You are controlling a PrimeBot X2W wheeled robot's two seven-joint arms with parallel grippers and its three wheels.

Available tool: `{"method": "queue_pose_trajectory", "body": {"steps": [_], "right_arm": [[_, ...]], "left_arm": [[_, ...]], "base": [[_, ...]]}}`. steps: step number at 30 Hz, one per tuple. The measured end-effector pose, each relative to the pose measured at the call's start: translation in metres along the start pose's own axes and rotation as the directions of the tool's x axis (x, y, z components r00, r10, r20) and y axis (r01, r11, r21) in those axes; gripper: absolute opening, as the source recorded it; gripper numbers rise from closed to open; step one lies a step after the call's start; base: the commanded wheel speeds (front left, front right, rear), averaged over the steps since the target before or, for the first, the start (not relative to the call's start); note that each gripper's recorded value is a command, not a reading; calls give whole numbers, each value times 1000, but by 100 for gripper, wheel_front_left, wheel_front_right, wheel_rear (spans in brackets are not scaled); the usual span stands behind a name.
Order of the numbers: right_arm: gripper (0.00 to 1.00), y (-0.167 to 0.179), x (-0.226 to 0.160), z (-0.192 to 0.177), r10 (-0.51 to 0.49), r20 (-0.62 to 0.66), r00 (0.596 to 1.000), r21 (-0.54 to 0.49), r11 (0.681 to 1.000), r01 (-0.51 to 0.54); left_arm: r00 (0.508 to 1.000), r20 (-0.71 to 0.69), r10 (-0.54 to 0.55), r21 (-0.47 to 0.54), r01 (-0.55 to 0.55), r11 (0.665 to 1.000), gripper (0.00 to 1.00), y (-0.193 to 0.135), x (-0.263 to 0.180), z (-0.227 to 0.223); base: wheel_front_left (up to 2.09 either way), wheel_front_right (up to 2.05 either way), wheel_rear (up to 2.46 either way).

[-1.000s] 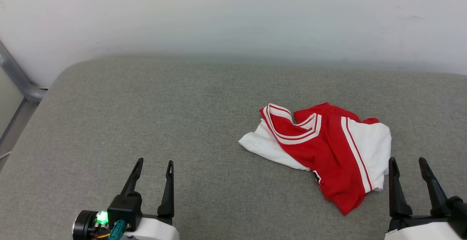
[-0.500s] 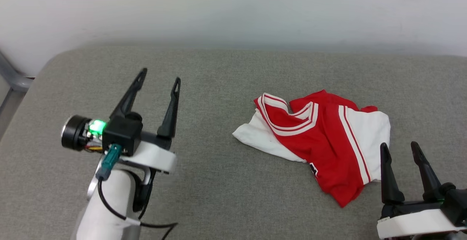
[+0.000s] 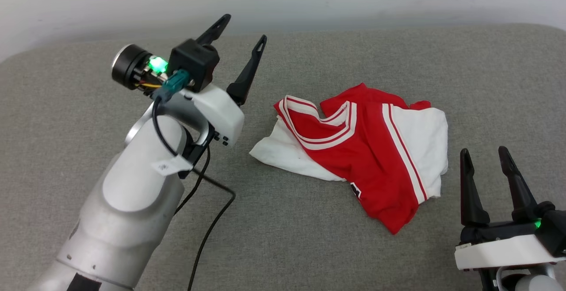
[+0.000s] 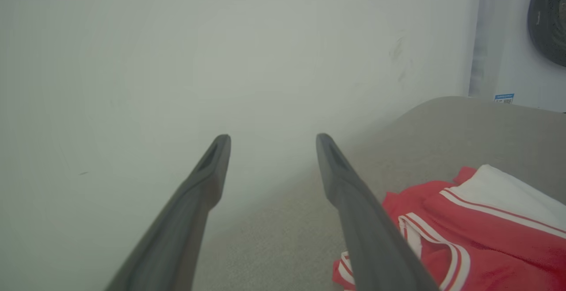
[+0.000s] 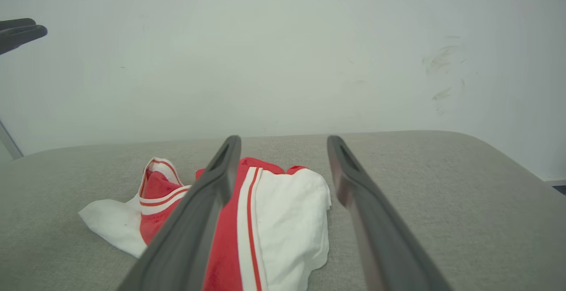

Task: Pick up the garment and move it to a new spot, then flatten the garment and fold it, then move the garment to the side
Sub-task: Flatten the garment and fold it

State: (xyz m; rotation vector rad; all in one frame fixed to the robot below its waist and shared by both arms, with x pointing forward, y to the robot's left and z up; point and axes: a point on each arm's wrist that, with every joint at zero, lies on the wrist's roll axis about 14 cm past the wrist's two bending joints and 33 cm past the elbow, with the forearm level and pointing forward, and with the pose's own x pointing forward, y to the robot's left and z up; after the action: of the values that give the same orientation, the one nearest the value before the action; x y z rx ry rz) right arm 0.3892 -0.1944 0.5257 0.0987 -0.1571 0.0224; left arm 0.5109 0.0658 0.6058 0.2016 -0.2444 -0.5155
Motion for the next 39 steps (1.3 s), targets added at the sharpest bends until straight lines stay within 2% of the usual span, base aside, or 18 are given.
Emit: {"method": "queue_pose_trajectory", "body": {"steps": [3,5,10,13,18,21,24,28,29,30,31,35,36,39], "right_arm": [[100,-4,0,-2,-12,-5,1000,-4,1000,12],[100,-7,2,-2,-19,-5,1000,-8,1000,19],[100,-12,5,-4,-34,-8,999,-15,999,34],[100,-16,6,-4,-43,-8,999,-18,999,43],[100,-23,7,-7,-63,-17,998,-24,998,63],[100,-28,6,-9,-78,-24,997,-27,997,78],[100,-32,6,-12,-91,-31,995,-33,995,90],[100,-35,9,-14,-97,-35,995,-38,995,96],[100,-36,9,-15,-99,-38,994,-39,995,97],[100,-36,10,-17,-99,-41,994,-39,994,98],[100,-36,10,-18,-99,-43,994,-39,994,98],[100,-34,13,-20,-91,-48,995,-38,995,89],[100,-32,14,-20,-86,-47,995,-37,996,85],[100,-28,15,-18,-75,-37,996,-32,997,74]], "left_arm": [[985,-154,-80,-58,72,996,100,-16,13,-25],[947,-289,-140,-117,110,987,100,-29,15,-49],[773,-563,-294,-219,203,954,100,-59,4,-93],[638,-689,-345,-241,248,938,100,-67,-11,-118],[456,-804,-381,-271,291,918,100,-74,-33,-150],[379,-839,-391,-286,304,909,100,-78,-44,-168],[317,-861,-399,-296,325,898,100,-84,-54,-183],[279,-872,-403,-314,312,897,100,-85,-62,-201],[271,-871,-409,-324,309,894,85,-87,-63,-204],[266,-871,-413,-327,312,892,40,-88,-63,-206],[269,-869,-416,-328,316,890,0,-89,-63,-206],[291,-855,-430,-331,334,883,0,-94,-63,-203],[309,-847,-434,-327,340,881,0,-95,-62,-200],[402,-804,-437,-298,364,883,0,-92,-53,-187]], "base": [[0,0,0],[0,0,0],[0,0,0],[0,0,0],[0,0,0],[0,0,0],[0,0,0],[0,0,0],[0,0,0],[0,0,0],[0,0,0],[0,0,0],[0,0,0],[0,0,0]]}}
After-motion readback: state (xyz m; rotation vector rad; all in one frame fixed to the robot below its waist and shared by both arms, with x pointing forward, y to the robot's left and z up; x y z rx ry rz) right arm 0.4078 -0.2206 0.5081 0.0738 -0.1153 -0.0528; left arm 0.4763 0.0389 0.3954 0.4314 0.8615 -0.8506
